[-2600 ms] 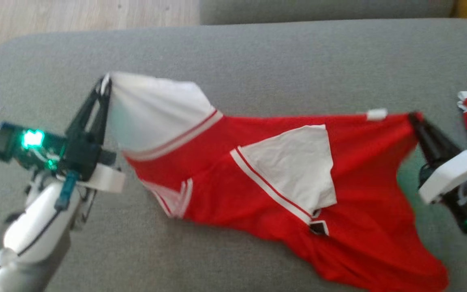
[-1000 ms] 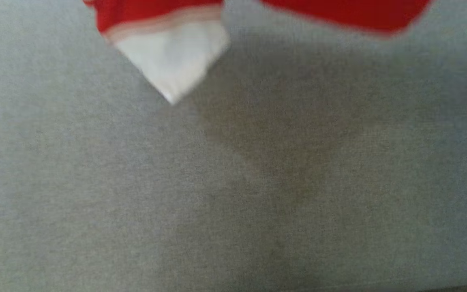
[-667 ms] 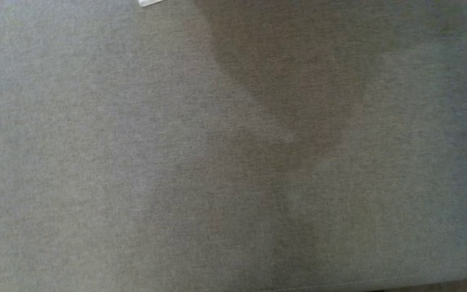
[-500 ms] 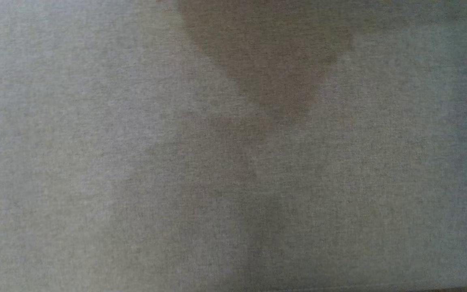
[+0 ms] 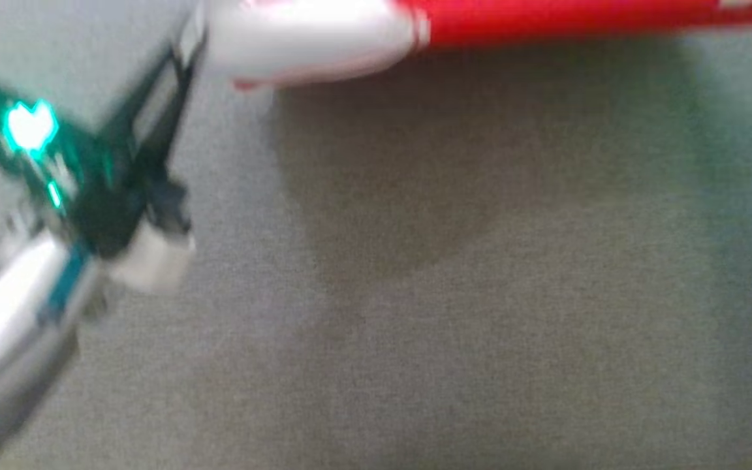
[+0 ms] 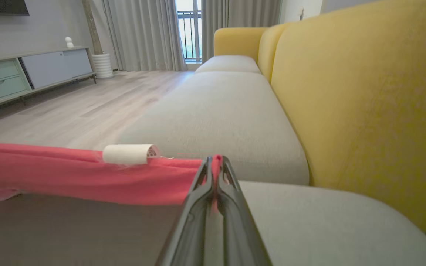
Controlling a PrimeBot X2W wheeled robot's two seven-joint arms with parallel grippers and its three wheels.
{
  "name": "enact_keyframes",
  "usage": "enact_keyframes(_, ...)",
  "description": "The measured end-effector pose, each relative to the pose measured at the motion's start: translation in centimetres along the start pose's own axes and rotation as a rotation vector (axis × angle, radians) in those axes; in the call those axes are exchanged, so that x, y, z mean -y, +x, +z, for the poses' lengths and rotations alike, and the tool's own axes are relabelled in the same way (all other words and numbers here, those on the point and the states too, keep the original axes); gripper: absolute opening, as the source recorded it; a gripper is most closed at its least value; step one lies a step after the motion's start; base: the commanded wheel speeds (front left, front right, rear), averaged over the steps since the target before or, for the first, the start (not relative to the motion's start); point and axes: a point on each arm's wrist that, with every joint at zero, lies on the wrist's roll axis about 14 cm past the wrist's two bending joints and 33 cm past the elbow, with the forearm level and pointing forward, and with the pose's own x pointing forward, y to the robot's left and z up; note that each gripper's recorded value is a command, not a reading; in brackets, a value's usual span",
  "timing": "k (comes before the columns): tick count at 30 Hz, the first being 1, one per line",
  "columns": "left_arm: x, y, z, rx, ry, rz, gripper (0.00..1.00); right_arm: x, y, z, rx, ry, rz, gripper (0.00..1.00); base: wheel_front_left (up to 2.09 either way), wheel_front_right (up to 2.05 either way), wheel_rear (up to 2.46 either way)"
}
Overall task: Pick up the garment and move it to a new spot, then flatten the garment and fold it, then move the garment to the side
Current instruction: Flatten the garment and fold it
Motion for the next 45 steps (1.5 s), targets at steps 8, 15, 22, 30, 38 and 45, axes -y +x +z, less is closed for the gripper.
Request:
enact_keyframes(8, 6.3, -10.0, -0.7, -0.161, -0.198, -0.016, 0.00, -0.6, -8.2, -3.3, -0.094, 0.058, -0.017, 0.00, 0.00, 0.00, 0.00)
enact_keyframes(15, 8.4, -14.8, -0.8, -0.243, -0.265, 0.008, 0.00, -1.5, -12.8, -5.1, -0.141, 0.083, -0.007, 0.00, 0.00, 0.00, 0.00)
enact_keyframes(22, 10.9, -17.5, -1.6, -0.315, -0.341, -0.011, 0.00, -2.0, -16.1, -6.9, -0.188, 0.109, -0.006, 0.00, 0.00, 0.00, 0.00)
enact_keyframes(30, 11.1, -16.7, -3.7, -0.355, -0.351, -0.050, 0.00, -2.0, -16.7, -8.5, -0.238, 0.142, -0.026, 0.00, 0.00, 0.00, 0.00)
enact_keyframes(38, 9.7, -10.6, -5.6, -0.304, -0.279, -0.085, 0.00, -2.2, -12.3, -8.9, -0.252, 0.136, -0.019, 0.00, 0.00, 0.00, 0.00)
enact_keyframes(45, 8.5, -7.0, -8.5, -0.316, -0.197, -0.114, 0.00, -2.0, -8.3, -9.4, -0.265, 0.107, -0.001, 0.00, 0.00, 0.00, 0.00)
